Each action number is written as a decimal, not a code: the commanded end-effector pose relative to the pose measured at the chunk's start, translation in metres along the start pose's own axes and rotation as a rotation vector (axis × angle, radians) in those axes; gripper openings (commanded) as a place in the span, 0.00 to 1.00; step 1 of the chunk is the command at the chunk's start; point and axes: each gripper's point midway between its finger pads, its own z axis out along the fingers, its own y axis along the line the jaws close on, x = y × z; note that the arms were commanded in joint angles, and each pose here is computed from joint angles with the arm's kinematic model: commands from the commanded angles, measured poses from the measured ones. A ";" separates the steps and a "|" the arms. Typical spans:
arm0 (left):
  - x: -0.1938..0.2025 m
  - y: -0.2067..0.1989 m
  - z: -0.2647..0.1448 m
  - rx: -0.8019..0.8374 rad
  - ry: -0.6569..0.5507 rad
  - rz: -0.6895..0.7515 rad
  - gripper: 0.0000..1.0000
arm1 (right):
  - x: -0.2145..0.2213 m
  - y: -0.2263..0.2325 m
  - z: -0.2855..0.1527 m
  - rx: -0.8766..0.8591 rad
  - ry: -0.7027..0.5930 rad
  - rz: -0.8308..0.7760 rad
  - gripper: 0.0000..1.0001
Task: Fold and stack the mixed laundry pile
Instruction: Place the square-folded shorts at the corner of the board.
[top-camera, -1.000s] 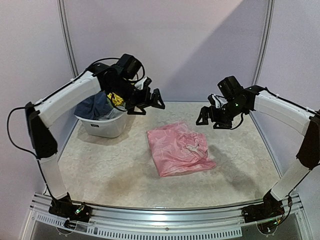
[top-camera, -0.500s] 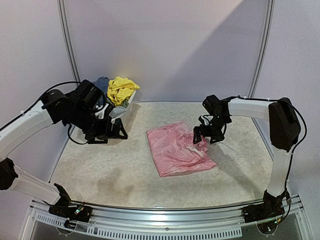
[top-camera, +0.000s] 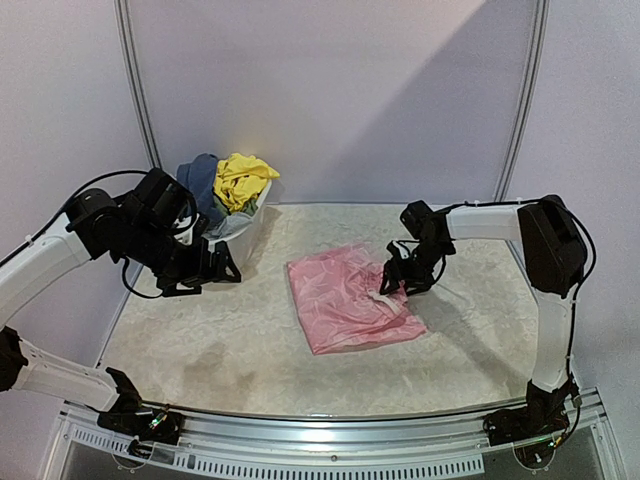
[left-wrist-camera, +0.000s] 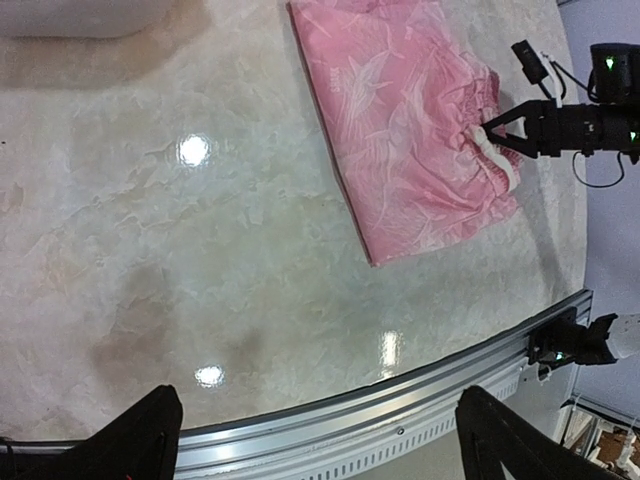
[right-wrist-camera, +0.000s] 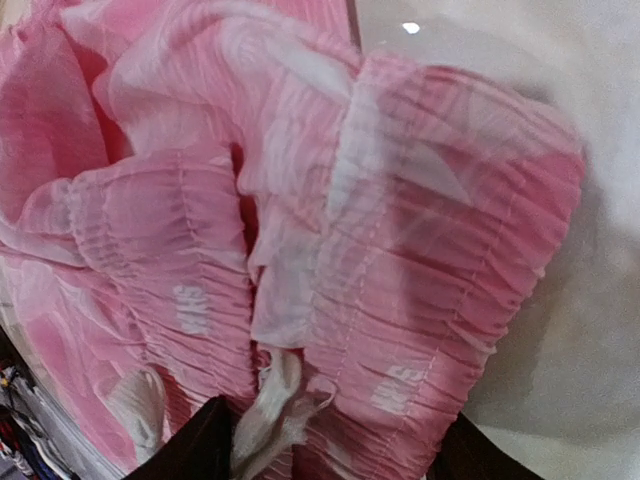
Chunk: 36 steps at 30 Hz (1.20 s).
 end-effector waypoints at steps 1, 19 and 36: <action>-0.001 0.005 -0.003 -0.023 -0.015 -0.026 0.97 | 0.007 -0.006 0.022 -0.020 0.041 0.019 0.56; 0.001 -0.001 -0.002 -0.033 -0.028 -0.046 0.95 | -0.014 -0.024 0.033 0.064 -0.003 0.144 0.00; 0.009 -0.003 -0.001 -0.039 -0.030 -0.057 0.94 | -0.081 -0.144 -0.047 0.222 -0.181 0.379 0.00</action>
